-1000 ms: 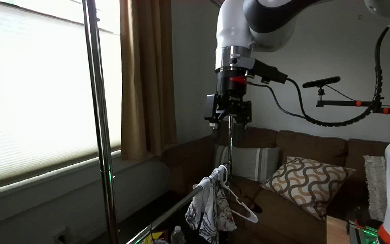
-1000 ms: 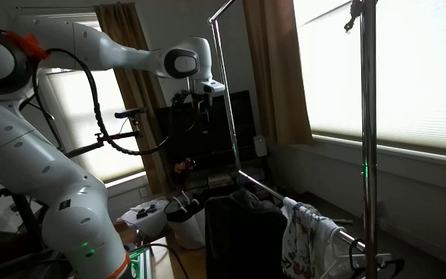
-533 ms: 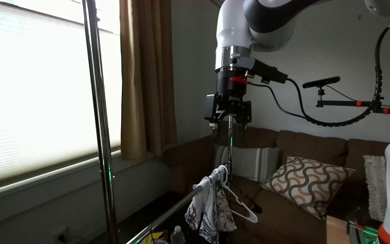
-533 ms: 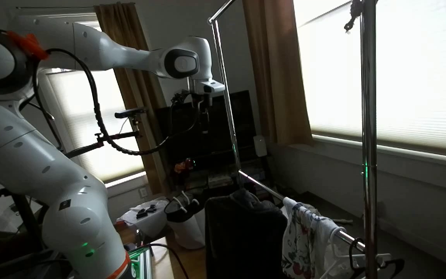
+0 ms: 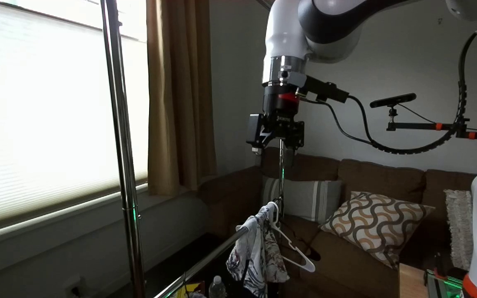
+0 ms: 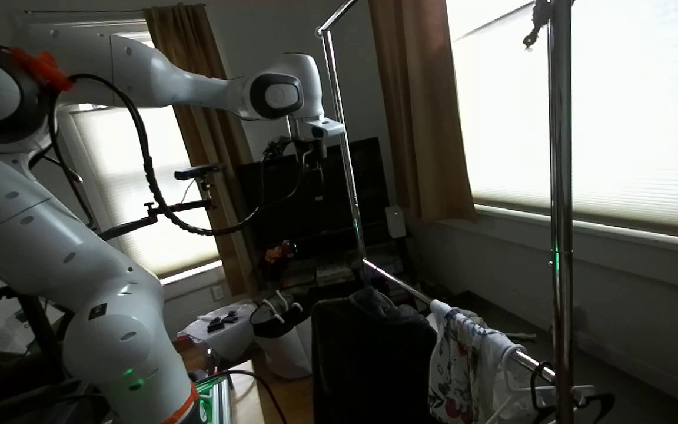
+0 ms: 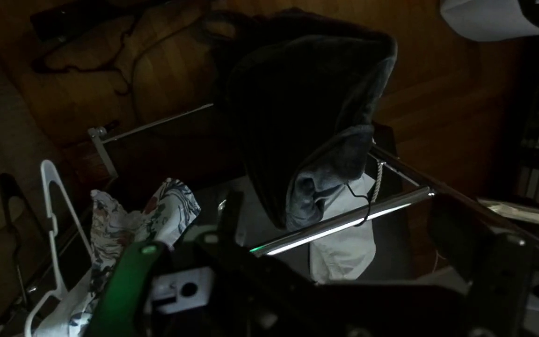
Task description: Remove the gown from the second rail of the clothing rack and hang it on the top rail of the rack
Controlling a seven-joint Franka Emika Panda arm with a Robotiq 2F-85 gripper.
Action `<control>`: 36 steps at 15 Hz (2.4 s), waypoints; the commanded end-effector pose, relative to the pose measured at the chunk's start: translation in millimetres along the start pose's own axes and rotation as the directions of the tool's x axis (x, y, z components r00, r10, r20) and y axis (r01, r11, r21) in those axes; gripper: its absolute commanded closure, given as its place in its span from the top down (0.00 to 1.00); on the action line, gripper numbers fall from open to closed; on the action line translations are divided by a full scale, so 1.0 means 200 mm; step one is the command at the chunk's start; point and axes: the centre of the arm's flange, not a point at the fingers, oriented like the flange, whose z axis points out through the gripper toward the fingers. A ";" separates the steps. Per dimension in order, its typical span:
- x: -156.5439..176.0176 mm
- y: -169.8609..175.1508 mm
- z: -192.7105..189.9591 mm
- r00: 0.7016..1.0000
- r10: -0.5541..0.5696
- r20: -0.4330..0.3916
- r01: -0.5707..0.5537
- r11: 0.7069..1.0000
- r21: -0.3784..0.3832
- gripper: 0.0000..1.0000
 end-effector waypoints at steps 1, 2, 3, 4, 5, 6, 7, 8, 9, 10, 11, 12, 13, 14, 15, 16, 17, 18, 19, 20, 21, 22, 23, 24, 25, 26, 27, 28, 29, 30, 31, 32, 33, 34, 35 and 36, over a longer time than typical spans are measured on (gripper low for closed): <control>-0.03 0.03 -0.03 0.987 -0.056 0.151 0.065 0.997 -0.051 1.00; -0.03 0.02 0.01 0.998 -0.020 0.063 0.022 0.999 -0.031 1.00; -0.04 0.03 0.01 0.994 -0.034 0.100 0.039 0.998 -0.043 1.00; -0.04 0.04 0.00 0.993 -0.040 0.115 0.046 0.998 -0.047 1.00; -0.04 0.04 -0.01 0.992 -0.044 0.118 0.050 0.998 -0.046 1.00; -0.04 0.04 -0.01 0.992 -0.048 0.120 0.053 0.998 -0.045 1.00; -0.04 0.04 -0.01 0.991 -0.050 0.122 0.055 0.997 -0.045 1.00; -0.03 0.03 -0.01 0.991 -0.050 0.123 0.056 0.997 -0.045 1.00; -0.03 0.03 0.00 0.991 -0.051 0.125 0.057 0.997 -0.046 1.00; -0.03 0.03 0.00 0.991 -0.051 0.125 0.057 0.997 -0.046 1.00; -0.03 0.03 0.00 0.991 -0.051 0.125 0.057 0.997 -0.046 1.00; -0.03 0.03 0.00 0.991 -0.051 0.125 0.057 0.997 -0.046 1.00; -0.03 0.03 0.00 0.991 -0.051 0.125 0.057 0.997 -0.046 1.00; -0.03 0.03 0.00 0.991 -0.051 0.125 0.057 0.997 -0.046 1.00; -0.03 0.03 0.00 0.991 -0.051 0.125 0.057 0.997 -0.046 1.00; -0.03 0.03 0.00 0.991 -0.051 0.125 0.057 0.997 -0.046 1.00; -0.03 0.03 0.00 0.991 -0.051 0.125 0.057 0.997 -0.045 1.00; -0.03 0.03 0.00 0.991 -0.051 0.125 0.058 0.997 -0.045 1.00; -0.03 0.03 0.00 0.991 -0.051 0.125 0.058 0.997 -0.045 1.00; -0.03 0.03 0.00 0.991 -0.052 0.125 0.058 0.997 -0.045 1.00; -0.03 0.03 0.00 0.991 -0.052 0.125 0.058 0.997 -0.045 1.00; -0.03 0.03 0.00 0.991 -0.052 0.125 0.058 0.997 -0.045 1.00; -0.03 0.03 0.00 0.991 -0.052 0.125 0.058 0.997 -0.045 1.00; -0.03 0.03 0.00 0.991 -0.052 0.125 0.058 0.997 -0.045 1.00; -0.03 0.03 0.00 0.991 -0.052 0.125 0.058 0.997 -0.045 1.00; -0.03 0.03 0.00 0.991 -0.052 0.125 0.058 0.997 -0.045 1.00; -0.03 0.03 0.00 0.991 -0.052 0.125 0.058 0.997 -0.045 1.00; -0.03 0.03 0.00 0.991 -0.052 0.125 0.058 0.997 -0.045 1.00; -0.03 0.03 0.00 0.991 -0.052 0.125 0.058 0.997 -0.045 1.00; -0.03 0.03 0.00 0.991 -0.052 0.125 0.058 0.997 -0.045 1.00; -0.03 0.03 0.00 0.991 -0.052 0.125 0.058 0.997 -0.045 1.00; -0.03 0.03 0.00 0.991 -0.052 0.125 0.058 0.997 -0.045 1.00; -0.03 0.03 0.00 0.991 -0.052 0.125 0.058 0.997 -0.045 1.00; -0.03 0.03 0.00 0.991 -0.052 0.125 0.058 0.997 -0.045 1.00; -0.03 0.03 0.00 0.991 -0.052 0.125 0.058 0.997 -0.045 1.00; -0.03 0.03 0.00 0.991 -0.052 0.125 0.058 0.997 -0.045 1.00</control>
